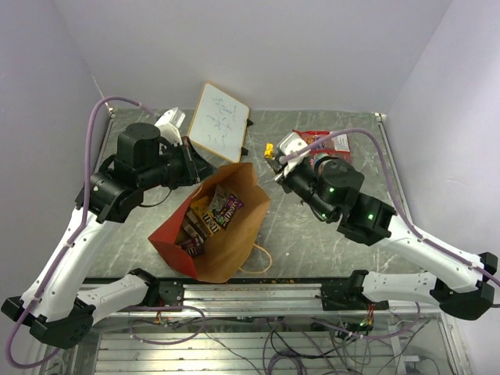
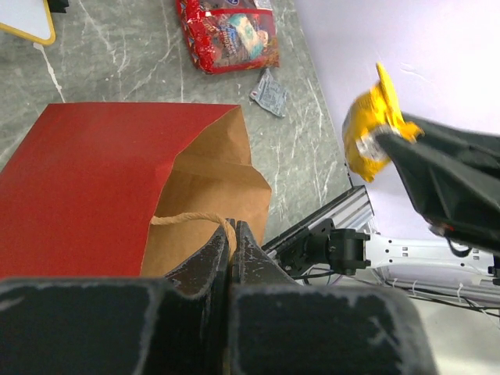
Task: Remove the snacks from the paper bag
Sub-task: Place the snack at the center of the board.
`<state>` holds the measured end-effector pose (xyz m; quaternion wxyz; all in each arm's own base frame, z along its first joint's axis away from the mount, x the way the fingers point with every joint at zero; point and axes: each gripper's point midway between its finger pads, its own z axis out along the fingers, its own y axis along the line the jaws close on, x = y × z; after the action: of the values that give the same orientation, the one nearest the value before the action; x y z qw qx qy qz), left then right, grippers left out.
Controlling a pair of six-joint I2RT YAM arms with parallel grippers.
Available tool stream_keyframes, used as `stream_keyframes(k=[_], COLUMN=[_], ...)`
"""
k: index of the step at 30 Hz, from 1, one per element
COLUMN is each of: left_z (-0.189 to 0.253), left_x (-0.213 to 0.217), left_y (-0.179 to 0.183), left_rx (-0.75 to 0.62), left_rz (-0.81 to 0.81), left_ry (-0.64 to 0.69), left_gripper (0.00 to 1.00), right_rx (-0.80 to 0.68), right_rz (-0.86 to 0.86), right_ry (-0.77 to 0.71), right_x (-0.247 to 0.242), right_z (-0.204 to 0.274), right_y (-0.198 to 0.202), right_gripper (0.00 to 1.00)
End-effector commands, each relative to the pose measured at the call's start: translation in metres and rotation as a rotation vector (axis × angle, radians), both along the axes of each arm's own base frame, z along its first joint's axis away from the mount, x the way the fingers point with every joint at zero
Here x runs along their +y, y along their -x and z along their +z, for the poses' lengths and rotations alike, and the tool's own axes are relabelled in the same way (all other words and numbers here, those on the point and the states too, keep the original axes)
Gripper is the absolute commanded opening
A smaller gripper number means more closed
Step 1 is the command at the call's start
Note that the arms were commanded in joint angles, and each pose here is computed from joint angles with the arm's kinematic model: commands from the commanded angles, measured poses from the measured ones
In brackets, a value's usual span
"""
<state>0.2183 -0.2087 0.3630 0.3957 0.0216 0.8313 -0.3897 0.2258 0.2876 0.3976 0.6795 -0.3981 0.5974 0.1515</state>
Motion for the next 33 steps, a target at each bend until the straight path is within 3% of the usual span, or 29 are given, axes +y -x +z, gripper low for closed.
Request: stream_keyframes(k=[1,3,7,12,16,22,33], left_z=[0.022,0.021,0.023,0.026,0.026,0.027,0.026], left_x=[-0.001,0.001,0.0,-0.001,0.001,0.001,-0.001], left_y=[0.002,0.002,0.003,0.003,0.005,0.007,0.007], left_rx=[-0.069,-0.068,-0.069,-0.067,-0.066,-0.065,-0.059], left_rz=[-0.019,-0.014,-0.016,-0.011,-0.002,-0.004,-0.014], left_ry=[0.013,0.008,0.015,0.041,0.05,0.057,0.056], left_gripper=[0.07,0.07,0.07,0.07,0.07,0.07,0.07], right_rx=[0.105,0.211,0.487,0.833,1.017,1.104,1.098], right_rz=[-0.572,-0.792,-1.015,-1.149,-1.233,-1.345,-1.404], right_ry=[-0.164,-0.236,-0.364,-0.493,-0.587,-0.569,-0.388], right_x=[-0.068,-0.097,-0.141,-0.177,-0.208,-0.25,-0.273], right_z=[-0.021,-0.041,-0.095,-0.191,-0.248,-0.3,-0.337], right_y=[-0.051,-0.067,-0.106,-0.122,-0.114,-0.102,-0.108], right_gripper=[0.0,0.0,0.0,0.0,0.0,0.0,0.03])
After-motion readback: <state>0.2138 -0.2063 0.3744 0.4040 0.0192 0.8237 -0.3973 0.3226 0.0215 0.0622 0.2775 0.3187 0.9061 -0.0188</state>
